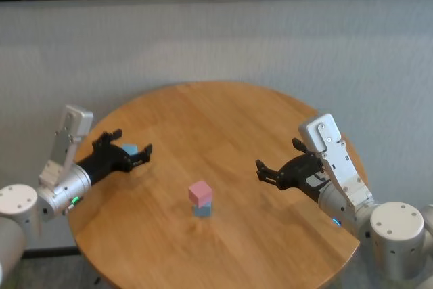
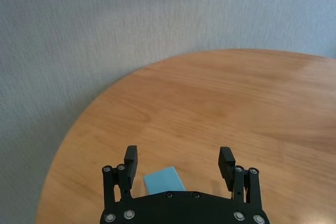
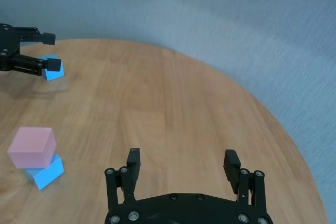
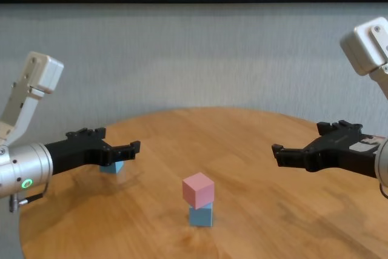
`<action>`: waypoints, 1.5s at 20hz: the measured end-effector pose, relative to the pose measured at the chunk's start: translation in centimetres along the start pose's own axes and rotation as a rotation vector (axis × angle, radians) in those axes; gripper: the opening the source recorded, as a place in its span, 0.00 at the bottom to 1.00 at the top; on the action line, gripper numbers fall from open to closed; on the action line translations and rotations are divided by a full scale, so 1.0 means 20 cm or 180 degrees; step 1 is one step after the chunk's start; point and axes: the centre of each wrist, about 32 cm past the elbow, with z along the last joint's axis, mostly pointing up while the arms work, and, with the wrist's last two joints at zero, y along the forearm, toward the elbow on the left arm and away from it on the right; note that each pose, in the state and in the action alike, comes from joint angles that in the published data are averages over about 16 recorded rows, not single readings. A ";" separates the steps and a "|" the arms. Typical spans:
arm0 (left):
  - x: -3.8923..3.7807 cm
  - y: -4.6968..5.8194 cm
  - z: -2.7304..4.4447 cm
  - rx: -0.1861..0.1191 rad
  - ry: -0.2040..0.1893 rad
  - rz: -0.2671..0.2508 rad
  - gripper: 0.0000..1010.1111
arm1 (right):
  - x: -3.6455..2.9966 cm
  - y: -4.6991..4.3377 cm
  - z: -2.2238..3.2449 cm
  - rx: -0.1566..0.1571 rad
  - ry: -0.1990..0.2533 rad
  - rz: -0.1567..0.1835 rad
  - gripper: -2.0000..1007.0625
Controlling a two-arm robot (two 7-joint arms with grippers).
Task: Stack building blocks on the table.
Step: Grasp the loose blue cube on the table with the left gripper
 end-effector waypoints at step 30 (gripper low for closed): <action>0.021 0.03 -0.023 0.0020 -0.0049 -0.0012 0.99 | 0.000 0.000 0.000 0.0000 0.0000 0.0000 1.00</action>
